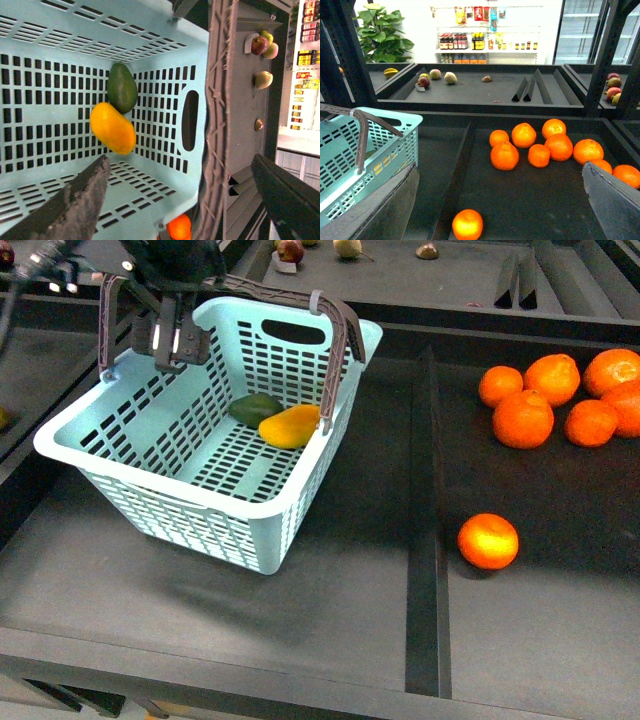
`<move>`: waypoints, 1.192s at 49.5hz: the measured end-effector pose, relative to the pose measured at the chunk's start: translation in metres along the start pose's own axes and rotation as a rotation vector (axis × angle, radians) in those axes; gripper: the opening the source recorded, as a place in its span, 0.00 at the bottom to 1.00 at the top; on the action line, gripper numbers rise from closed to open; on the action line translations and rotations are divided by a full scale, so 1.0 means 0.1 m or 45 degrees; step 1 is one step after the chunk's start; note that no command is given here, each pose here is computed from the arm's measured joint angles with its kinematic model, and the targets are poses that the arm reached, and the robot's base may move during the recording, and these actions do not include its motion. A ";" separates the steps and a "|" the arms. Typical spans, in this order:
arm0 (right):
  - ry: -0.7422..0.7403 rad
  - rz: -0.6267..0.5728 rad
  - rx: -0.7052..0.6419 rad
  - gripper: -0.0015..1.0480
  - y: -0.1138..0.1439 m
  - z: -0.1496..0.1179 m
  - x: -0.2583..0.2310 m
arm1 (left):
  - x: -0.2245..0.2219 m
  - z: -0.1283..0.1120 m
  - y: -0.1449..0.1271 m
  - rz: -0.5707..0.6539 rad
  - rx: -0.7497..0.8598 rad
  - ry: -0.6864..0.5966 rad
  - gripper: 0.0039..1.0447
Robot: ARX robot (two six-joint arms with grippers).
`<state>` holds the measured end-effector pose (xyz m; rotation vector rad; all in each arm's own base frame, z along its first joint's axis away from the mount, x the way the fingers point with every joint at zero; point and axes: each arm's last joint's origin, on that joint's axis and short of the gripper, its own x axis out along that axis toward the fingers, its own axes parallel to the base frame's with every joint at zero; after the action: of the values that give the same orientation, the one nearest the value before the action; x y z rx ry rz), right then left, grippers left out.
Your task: Pick mango and avocado into basket
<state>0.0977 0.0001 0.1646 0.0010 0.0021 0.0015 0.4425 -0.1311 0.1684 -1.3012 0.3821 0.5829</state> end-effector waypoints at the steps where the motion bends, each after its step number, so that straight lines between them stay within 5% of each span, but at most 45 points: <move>1: 0.000 0.000 0.000 0.93 0.00 0.00 0.00 | -0.07 0.03 -0.01 0.003 -0.005 0.001 0.86; 3: 0.000 0.000 0.000 0.93 0.00 0.00 0.00 | -0.29 0.14 -0.04 -0.007 -0.007 -0.006 0.95; 16: 0.000 0.000 0.000 0.93 0.00 0.00 0.00 | -1.28 0.88 0.03 -0.037 0.075 -0.074 0.93; 28: 0.000 0.000 0.000 0.93 0.00 0.00 0.00 | -2.48 1.61 0.30 -0.325 0.448 -0.368 0.93; 41: 0.000 0.000 0.000 0.93 0.00 0.00 0.00 | -2.94 1.41 0.98 -0.293 1.021 -0.473 0.93; 59: 0.000 0.000 0.000 0.93 0.00 0.00 0.00 | -2.97 1.34 0.99 -0.326 1.074 -0.437 0.93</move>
<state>0.0977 0.0000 0.1646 0.0010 0.0021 0.0011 0.1388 -0.0409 0.2925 -0.4154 0.1370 0.3496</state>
